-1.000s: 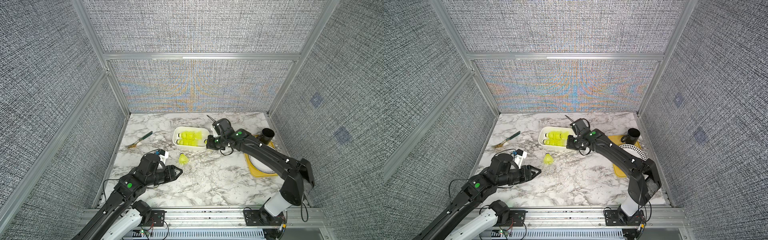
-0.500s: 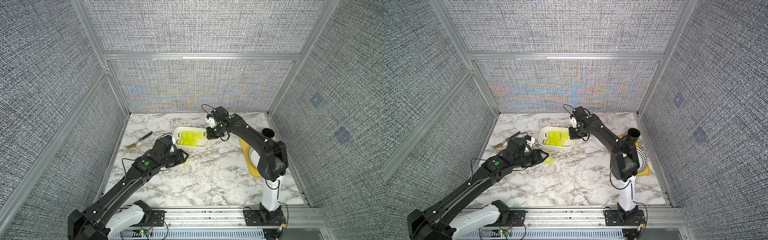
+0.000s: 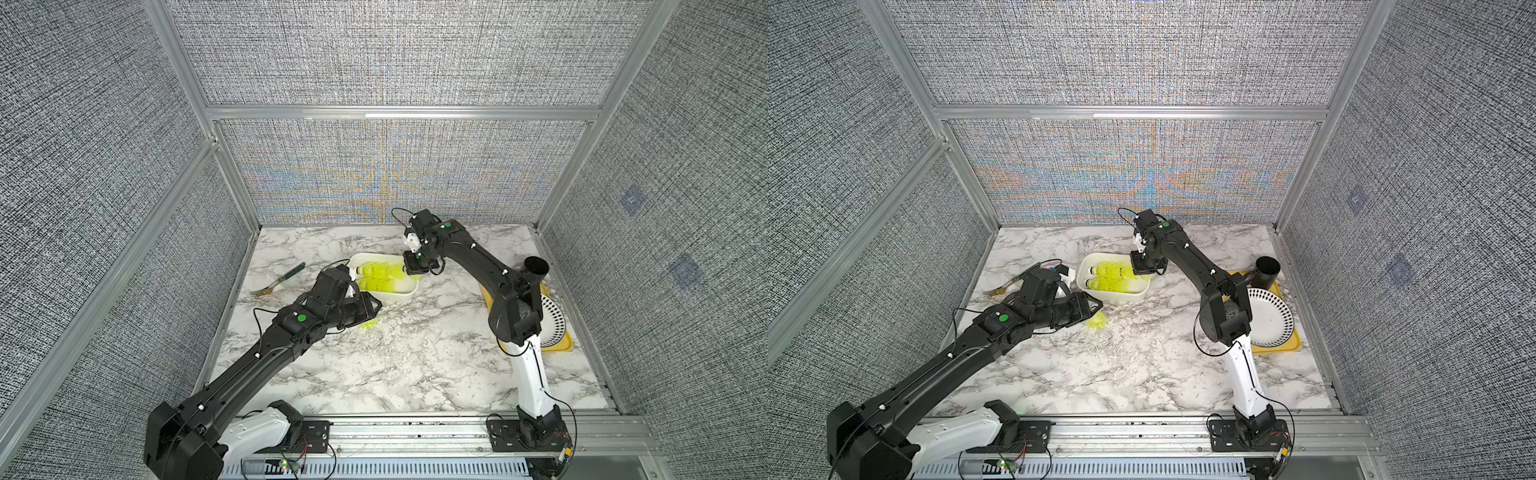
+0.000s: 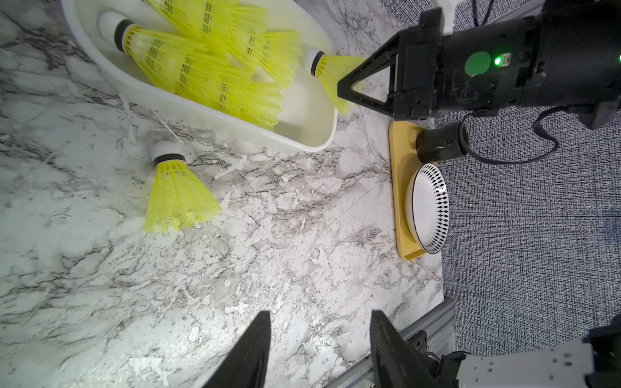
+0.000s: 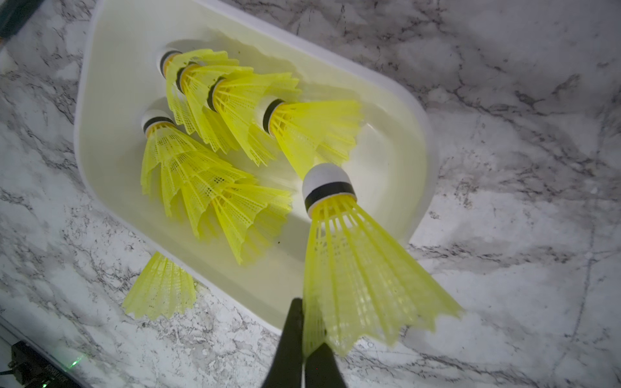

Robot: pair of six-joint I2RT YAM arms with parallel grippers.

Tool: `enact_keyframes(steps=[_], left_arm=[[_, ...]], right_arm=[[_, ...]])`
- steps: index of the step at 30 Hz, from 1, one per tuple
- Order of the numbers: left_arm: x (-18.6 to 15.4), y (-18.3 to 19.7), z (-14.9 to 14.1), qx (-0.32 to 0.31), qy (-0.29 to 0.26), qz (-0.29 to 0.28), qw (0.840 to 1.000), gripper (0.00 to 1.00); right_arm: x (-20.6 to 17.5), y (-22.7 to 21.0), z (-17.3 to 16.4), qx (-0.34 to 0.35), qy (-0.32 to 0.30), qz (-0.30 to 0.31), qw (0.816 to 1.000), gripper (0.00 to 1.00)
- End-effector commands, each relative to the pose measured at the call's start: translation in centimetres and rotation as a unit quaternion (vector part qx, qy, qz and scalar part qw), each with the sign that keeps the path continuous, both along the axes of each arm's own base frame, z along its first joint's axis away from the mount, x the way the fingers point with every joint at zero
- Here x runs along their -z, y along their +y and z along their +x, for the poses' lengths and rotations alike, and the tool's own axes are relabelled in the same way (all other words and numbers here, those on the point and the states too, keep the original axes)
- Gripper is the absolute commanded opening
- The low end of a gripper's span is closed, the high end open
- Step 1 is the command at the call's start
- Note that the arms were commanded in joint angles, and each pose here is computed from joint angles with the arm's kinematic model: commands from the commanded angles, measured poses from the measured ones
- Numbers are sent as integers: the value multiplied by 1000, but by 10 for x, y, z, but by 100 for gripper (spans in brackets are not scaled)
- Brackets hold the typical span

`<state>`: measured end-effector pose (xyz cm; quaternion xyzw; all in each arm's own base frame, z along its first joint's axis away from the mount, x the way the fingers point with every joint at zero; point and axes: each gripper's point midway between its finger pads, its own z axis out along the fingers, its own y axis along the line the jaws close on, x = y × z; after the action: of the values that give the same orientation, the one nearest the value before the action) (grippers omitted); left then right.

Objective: Put the shuttlecocks into the storage box
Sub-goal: Place the shuttlecock in the storage box.

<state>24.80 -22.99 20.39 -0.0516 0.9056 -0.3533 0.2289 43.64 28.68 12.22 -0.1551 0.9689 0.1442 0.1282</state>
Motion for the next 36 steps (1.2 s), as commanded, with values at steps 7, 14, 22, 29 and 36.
enact_keyframes(steps=[7,14,22,29,36], left_arm=[[-8,-5,5,12,-20,-4,1000,51],[-11,-2,2,12,-23,-4,1000,51],[-10,1,-1,8,-22,-2,1000,51],[-10,1,0,8,-21,-1,1000,51],[-5,1,0,10,-16,6,1000,51]], right_arm=[[12,0,-1,11,18,-21,1000,0],[13,8,10,13,17,-14,1000,0],[14,18,13,-4,14,9,1000,0],[14,28,19,-21,11,44,999,0],[16,30,31,-28,6,76,997,0]])
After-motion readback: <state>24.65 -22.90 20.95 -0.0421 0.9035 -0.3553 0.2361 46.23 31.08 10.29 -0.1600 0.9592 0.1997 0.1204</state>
